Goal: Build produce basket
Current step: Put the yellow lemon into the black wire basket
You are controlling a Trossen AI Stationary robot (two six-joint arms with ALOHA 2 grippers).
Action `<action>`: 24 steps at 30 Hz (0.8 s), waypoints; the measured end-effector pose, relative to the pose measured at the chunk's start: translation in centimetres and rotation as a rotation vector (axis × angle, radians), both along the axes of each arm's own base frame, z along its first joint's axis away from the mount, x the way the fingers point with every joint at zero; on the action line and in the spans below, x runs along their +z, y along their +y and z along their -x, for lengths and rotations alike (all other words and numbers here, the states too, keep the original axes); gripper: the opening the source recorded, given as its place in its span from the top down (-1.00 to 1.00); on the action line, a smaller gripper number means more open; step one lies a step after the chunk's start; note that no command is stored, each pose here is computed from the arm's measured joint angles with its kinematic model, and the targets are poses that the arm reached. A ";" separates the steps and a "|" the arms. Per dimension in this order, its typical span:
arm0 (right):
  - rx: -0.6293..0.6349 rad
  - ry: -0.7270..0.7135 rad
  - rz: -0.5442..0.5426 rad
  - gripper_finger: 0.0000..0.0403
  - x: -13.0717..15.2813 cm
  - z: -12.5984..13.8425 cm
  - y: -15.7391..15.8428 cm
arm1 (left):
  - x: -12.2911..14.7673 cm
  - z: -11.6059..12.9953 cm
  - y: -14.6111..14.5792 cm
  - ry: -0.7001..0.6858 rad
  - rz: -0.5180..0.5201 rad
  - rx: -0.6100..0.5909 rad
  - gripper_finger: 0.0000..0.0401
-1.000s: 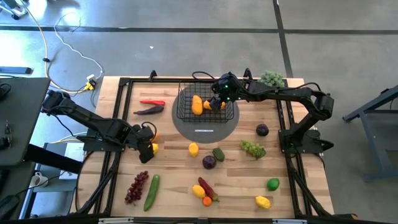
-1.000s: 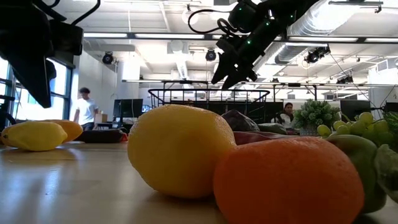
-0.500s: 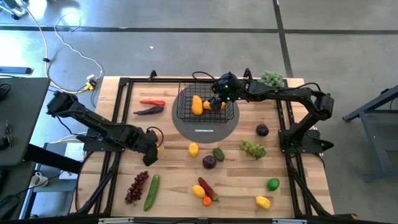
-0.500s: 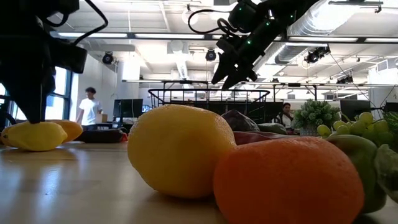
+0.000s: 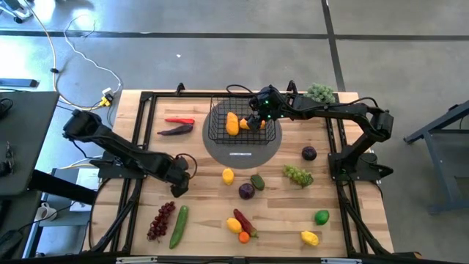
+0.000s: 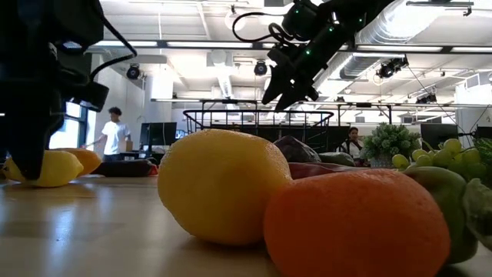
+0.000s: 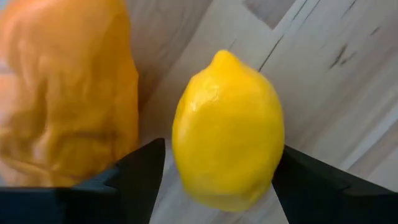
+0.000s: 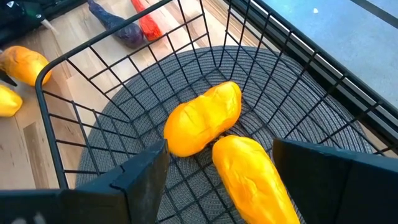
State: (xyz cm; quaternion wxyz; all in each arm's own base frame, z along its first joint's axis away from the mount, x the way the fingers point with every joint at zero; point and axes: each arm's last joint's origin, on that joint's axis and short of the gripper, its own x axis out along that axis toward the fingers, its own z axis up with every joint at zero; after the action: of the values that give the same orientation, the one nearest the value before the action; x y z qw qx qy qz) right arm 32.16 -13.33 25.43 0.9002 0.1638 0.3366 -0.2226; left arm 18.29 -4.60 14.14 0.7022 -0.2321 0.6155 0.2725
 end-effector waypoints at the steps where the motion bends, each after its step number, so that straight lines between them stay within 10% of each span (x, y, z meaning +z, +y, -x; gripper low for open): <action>1: 0.000 0.001 0.000 -0.33 0.0 0.0 0.0 | -0.1 0.0 0.0 0.007 0.001 -0.001 -0.25; 10: -0.001 0.004 -0.002 -0.33 0.2 0.3 0.1 | -0.2 -0.5 -0.3 -0.032 0.012 -0.024 0.28; 24: -0.052 -0.033 -0.036 -0.33 2.1 1.6 0.6 | 3.6 -1.9 0.6 -0.234 0.009 -0.026 0.26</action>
State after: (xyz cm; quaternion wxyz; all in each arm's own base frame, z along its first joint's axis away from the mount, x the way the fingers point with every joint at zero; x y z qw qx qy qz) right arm 30.58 -12.70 27.52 0.8964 0.1926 0.3212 -0.2372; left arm 20.15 -4.02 17.76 0.7716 -0.2575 0.5337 0.2314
